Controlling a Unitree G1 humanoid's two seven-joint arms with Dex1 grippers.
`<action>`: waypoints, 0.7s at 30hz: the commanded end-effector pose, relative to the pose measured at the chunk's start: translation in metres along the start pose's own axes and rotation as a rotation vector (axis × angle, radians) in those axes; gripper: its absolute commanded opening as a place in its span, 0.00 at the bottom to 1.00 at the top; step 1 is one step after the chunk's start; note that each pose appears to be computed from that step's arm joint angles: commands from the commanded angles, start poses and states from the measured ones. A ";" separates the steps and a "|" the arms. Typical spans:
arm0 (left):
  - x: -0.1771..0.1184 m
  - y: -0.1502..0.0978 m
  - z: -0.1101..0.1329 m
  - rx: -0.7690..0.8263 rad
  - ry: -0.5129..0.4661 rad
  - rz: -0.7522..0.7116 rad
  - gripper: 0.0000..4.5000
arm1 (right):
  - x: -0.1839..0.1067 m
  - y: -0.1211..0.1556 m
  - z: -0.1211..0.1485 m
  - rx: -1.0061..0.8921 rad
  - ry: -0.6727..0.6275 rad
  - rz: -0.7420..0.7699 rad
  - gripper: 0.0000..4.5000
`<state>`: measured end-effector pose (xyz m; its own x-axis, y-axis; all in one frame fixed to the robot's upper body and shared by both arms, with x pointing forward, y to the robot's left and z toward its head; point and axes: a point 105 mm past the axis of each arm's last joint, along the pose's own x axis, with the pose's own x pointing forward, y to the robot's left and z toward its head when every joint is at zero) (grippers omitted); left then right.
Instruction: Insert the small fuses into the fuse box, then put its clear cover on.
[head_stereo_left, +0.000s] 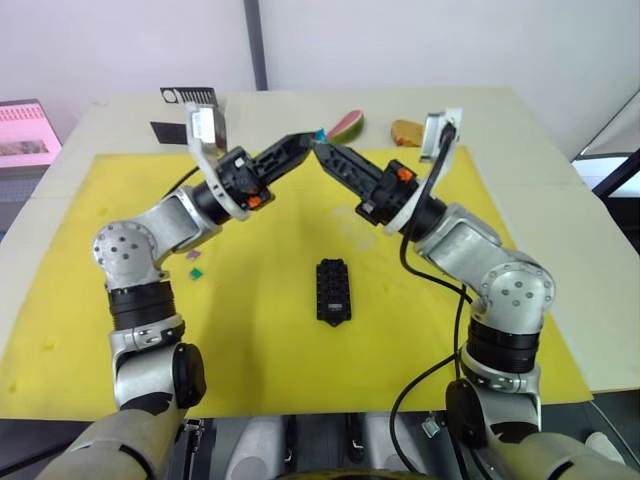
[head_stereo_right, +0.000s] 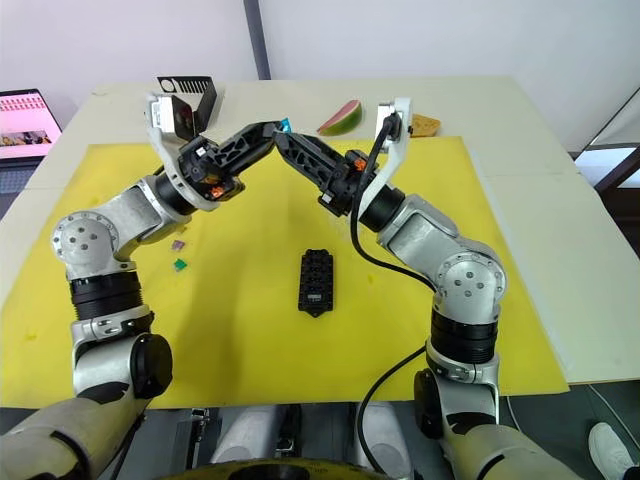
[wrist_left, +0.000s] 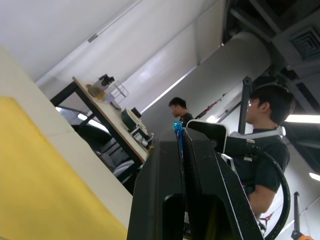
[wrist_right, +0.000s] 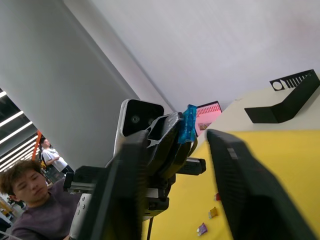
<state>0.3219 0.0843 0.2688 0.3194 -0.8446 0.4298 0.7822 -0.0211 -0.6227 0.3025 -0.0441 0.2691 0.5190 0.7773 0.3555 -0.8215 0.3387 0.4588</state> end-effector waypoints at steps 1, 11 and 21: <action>0.004 -0.011 0.004 0.031 -0.003 -0.044 0.00 | 0.002 0.012 0.008 -0.021 -0.024 0.045 0.01; -0.001 -0.008 0.002 0.041 0.010 -0.015 0.00 | -0.003 0.023 0.011 0.006 -0.034 0.112 0.01; -0.047 -0.021 0.008 0.198 0.210 0.072 0.97 | -0.015 0.021 0.018 -0.079 0.072 0.130 0.00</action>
<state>0.3076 0.1286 0.2605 0.3331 -0.9056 0.2624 0.8128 0.1347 -0.5667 0.2905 -0.0558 0.2755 0.4454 0.8329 0.3285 -0.8622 0.3000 0.4082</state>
